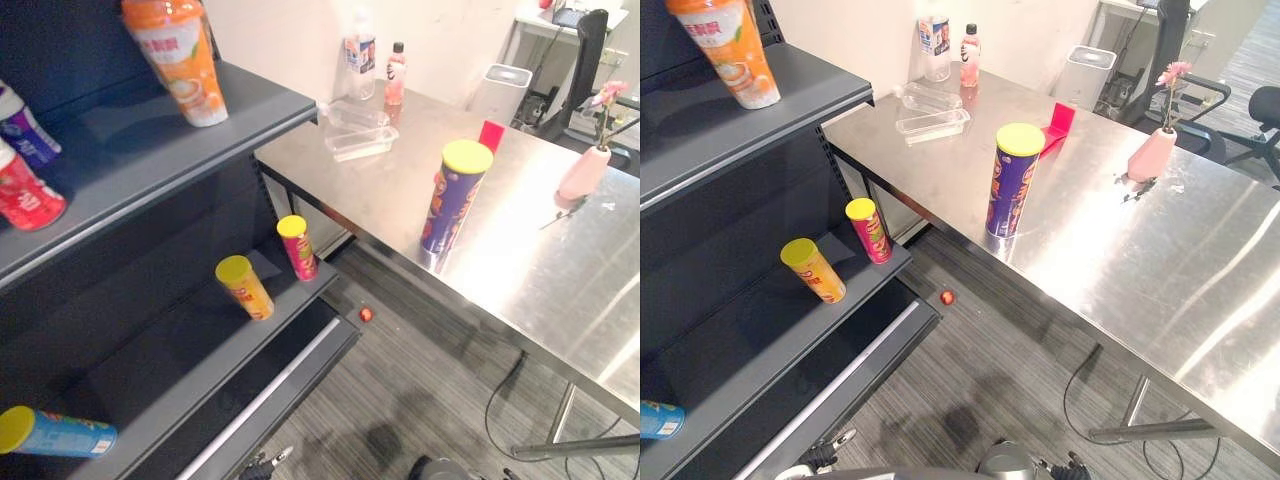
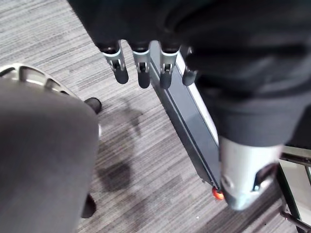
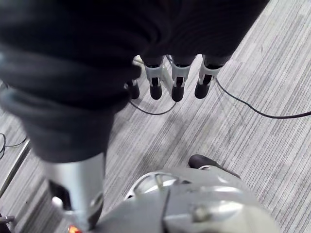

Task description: Put the gum and the chips on the shelf.

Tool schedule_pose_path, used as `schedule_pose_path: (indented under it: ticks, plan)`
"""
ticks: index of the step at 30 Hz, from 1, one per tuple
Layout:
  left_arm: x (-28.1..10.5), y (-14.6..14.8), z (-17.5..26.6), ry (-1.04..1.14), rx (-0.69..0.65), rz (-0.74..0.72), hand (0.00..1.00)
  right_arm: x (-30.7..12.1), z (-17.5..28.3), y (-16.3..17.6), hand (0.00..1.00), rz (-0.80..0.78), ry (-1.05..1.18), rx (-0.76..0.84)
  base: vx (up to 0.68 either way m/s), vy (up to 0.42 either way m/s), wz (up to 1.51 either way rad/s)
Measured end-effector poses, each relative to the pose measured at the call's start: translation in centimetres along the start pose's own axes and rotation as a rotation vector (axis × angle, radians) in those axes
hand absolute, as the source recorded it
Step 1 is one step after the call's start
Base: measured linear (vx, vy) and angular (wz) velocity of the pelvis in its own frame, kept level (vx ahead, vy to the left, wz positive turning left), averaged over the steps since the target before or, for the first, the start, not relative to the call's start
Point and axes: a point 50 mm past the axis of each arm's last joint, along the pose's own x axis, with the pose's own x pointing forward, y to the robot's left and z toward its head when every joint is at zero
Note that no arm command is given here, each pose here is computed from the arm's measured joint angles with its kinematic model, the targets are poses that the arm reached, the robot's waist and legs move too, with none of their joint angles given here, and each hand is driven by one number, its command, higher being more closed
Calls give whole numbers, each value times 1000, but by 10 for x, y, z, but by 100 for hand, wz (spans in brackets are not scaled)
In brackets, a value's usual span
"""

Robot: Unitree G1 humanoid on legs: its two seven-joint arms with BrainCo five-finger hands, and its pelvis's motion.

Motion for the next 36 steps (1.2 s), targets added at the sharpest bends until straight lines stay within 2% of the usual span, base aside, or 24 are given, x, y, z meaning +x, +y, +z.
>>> schedule_pose_path:
  ticks: [9, 19, 24, 34, 36]
  plan:
    - [1, 2, 6, -13, 0, 6, 0, -2, -2, 18, 0, 58, 22, -26, 5, -52, -28]
    - [1, -19, 6, -26, -77, -38, 0, 6, 12, 0, 0, 32, 10, -94, -46, 84, -117]
    - [1, -15, 6, -25, -98, -12, 0, 2, -6, 0, 0, 34, 73, -113, 112, 144, -51]
    - [2, -18, 0, -11, -2, -26, 0, 2, -13, -7, 0, -36, 118, -15, 36, -11, 0]
    - [2, -18, -2, -2, 6, -29, 0, 1, -16, -8, 0, -62, 131, 54, -70, -39, -3]
